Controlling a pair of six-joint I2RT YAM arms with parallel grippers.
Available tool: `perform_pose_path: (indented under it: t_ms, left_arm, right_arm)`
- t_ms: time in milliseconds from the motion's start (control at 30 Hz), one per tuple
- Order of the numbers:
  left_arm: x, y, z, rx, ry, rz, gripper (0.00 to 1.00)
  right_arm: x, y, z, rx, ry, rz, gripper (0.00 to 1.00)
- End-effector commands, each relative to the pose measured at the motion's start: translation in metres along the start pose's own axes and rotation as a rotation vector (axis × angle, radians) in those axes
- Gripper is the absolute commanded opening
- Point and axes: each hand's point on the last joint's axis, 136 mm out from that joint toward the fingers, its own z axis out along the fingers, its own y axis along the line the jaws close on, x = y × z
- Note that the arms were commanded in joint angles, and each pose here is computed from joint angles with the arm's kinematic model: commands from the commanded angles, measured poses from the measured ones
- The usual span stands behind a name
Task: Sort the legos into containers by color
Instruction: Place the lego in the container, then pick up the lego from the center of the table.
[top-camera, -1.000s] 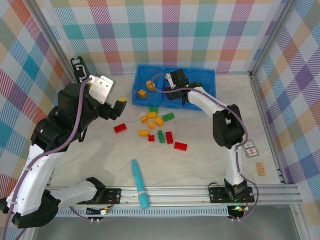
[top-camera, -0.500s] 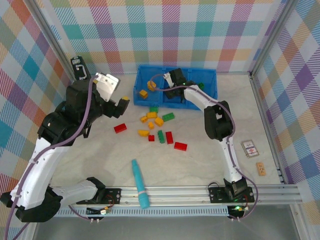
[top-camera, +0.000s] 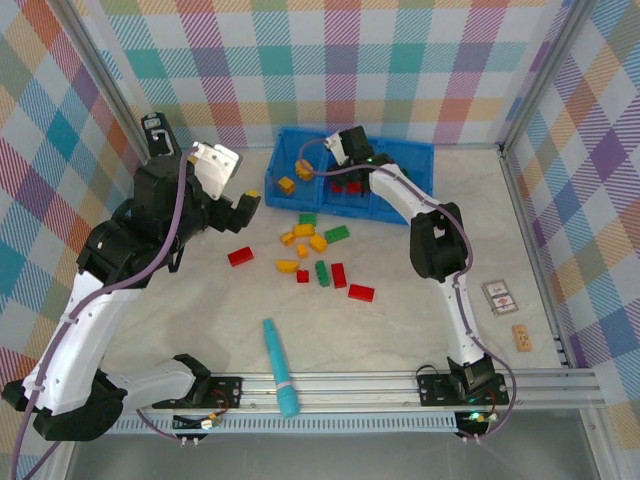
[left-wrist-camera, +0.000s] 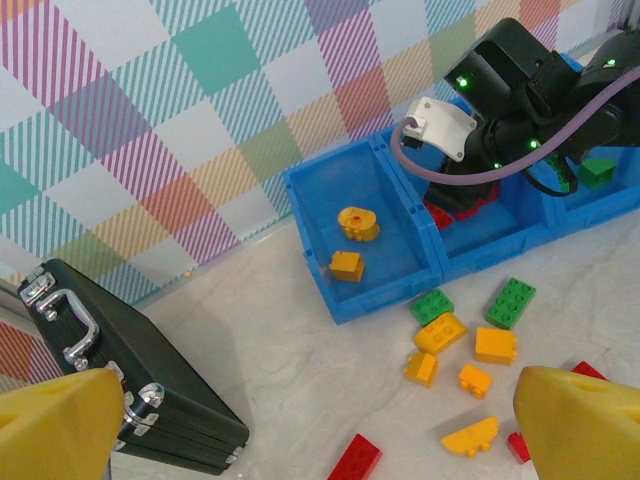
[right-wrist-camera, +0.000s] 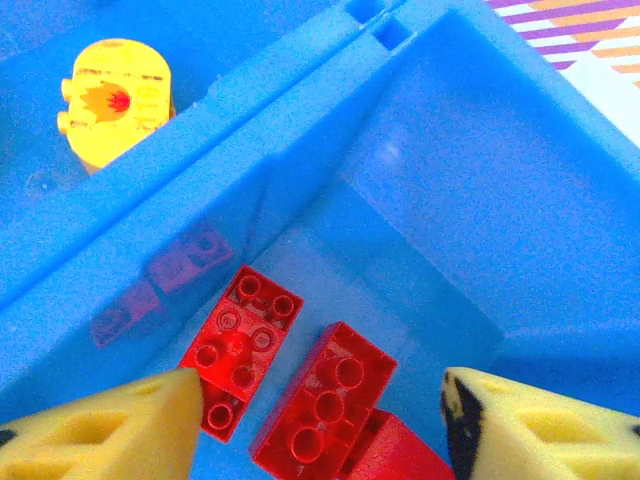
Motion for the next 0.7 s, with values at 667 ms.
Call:
perform_pose_path:
  t_ms: [667]
  left_arm:
    - [0.000, -0.002, -0.010, 0.017, -0.026, 0.021, 1.00]
  right_arm:
    - [0.097, 0.092, -0.196, -0.420, 0.099, -0.141, 0.71]
